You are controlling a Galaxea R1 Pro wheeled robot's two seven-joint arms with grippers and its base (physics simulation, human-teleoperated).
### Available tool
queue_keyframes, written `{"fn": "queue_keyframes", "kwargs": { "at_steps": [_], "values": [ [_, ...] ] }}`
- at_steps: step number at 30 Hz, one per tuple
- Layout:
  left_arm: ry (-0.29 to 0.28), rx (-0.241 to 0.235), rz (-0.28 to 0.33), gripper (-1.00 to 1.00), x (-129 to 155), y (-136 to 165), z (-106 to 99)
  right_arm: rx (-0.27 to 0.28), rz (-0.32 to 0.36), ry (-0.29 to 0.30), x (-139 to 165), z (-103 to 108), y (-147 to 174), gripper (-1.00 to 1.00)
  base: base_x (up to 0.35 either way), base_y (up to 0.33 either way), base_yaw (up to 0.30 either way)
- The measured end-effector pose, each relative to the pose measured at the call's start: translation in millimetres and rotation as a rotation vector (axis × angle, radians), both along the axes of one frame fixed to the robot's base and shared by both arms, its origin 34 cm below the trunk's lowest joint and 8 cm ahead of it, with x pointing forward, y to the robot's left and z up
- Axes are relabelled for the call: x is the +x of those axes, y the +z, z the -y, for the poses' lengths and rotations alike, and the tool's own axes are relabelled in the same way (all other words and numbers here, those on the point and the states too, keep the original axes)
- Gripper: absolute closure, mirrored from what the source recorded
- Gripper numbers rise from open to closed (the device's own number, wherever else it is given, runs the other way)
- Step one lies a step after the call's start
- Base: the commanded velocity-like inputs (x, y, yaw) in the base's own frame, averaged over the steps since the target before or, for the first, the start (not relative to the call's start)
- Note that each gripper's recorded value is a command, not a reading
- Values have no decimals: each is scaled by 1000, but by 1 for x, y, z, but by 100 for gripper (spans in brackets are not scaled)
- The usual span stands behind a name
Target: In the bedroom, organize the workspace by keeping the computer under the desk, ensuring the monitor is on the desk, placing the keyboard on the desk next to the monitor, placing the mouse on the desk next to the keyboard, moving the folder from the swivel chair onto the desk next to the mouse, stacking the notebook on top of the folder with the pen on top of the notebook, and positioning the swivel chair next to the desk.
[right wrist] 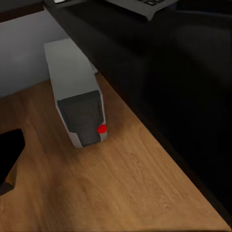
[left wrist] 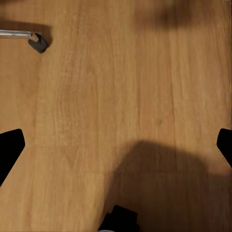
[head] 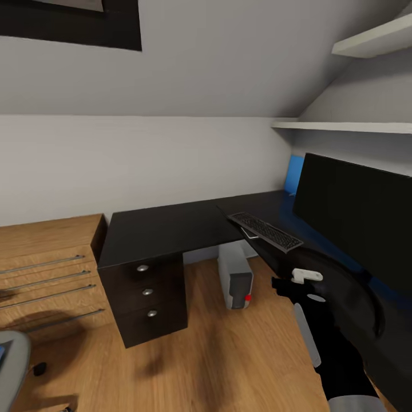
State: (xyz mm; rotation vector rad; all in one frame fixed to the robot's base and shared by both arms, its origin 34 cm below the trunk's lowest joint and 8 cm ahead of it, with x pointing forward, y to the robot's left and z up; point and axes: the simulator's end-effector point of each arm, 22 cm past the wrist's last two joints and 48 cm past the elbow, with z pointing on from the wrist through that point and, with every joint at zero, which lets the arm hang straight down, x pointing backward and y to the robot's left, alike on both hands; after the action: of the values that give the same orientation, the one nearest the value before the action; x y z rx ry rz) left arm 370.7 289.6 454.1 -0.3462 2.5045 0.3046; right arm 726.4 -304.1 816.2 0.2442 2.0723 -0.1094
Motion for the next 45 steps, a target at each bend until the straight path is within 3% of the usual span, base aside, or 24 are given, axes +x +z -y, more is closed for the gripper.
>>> {"fn": "queue_keyframes", "kwargs": {
  "at_steps": [21, 29, 36, 45],
  "values": [
    [0, -2, 21, -100, 7, 5, 1, -9, 30, -37, -1, 21, 7, -100, 0, 0, -190],
    [0, -2, 22, -100, 7, 5, 1, -14, 44, -41, 0, 24, 5, -100, 0, 0, -28],
    [0, -2, 23, -100, 7, 5, 1, -28, 5, -52, -3, 36, -14, -100, 66, 0, -3],
    [0, -2, 23, -100, 7, 5, 1, -32, 42, -70, -1, 44, -12, -100, 122, 0, 0]
  ]
}}
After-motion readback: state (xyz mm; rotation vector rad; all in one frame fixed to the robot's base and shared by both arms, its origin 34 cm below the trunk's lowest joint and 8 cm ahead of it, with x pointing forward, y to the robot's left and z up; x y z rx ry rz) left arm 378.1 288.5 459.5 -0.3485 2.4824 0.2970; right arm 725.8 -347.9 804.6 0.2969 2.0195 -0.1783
